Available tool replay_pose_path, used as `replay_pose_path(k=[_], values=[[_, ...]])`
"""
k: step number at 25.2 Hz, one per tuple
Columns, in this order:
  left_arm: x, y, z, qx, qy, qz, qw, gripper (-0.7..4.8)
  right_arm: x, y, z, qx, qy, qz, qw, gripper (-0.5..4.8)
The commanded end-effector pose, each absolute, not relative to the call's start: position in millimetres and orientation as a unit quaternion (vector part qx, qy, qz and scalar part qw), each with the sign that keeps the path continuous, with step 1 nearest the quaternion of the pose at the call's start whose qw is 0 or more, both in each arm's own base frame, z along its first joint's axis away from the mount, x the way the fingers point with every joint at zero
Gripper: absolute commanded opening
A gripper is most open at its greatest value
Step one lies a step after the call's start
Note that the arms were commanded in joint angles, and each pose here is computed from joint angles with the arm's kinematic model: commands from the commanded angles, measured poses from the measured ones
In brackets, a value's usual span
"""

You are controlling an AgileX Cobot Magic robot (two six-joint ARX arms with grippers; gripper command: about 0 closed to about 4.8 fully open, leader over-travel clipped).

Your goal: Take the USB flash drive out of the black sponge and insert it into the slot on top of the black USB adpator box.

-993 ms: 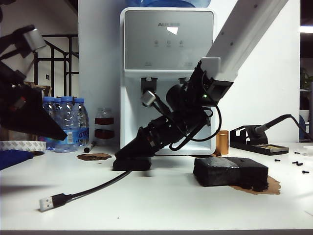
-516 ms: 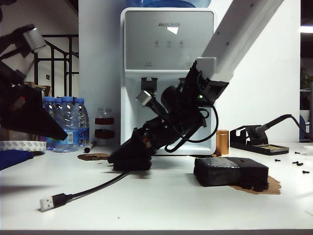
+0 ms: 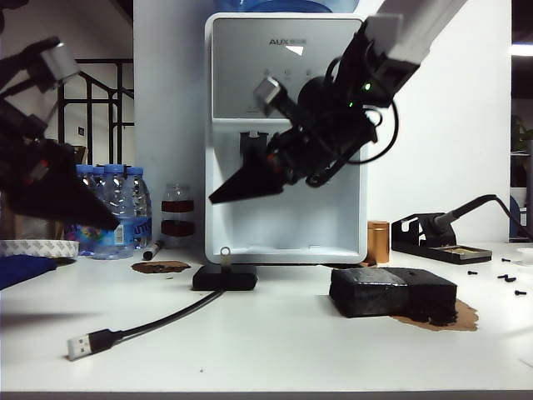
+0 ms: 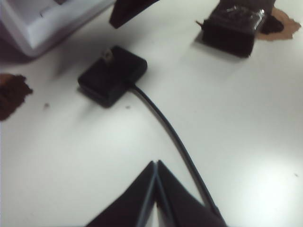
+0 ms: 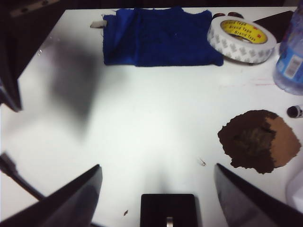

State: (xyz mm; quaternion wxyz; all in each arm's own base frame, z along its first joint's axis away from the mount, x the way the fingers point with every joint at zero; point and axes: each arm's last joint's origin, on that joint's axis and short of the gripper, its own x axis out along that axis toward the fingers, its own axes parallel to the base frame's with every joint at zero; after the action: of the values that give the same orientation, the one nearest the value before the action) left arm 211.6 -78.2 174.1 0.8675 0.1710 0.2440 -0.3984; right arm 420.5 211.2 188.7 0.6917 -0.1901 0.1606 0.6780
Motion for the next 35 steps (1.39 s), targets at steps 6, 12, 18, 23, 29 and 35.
replay_pose_path(k=[6,12,18,23,29,35], values=[[235.3,-74.5,220.5,0.064,0.052,-0.175,0.981,-0.05,399.9,195.4,228.1,-0.171,0.203,0.679,0.685,3.08],[223.4,-66.1,253.1,0.048,-0.043,-0.095,0.993,-0.05,382.9,181.9,272.5,-0.201,0.193,0.652,0.705,2.36],[176.5,-49.9,299.2,0.025,-0.134,-0.065,0.989,-0.05,367.1,147.2,325.9,-0.201,0.164,0.611,0.748,2.14],[129.9,-35.3,318.9,0.016,-0.118,-0.064,0.991,-0.05,357.6,127.1,344.5,-0.196,0.165,0.592,0.764,2.14],[81.9,-15.7,342.0,0.005,-0.076,0.011,0.997,-0.05,338.0,100.2,372.4,-0.202,0.183,0.537,0.798,2.15],[78.9,-12.2,348.8,0.06,-0.082,0.061,0.993,-0.05,307.8,53.0,404.0,-0.169,0.188,0.491,0.834,2.15]])
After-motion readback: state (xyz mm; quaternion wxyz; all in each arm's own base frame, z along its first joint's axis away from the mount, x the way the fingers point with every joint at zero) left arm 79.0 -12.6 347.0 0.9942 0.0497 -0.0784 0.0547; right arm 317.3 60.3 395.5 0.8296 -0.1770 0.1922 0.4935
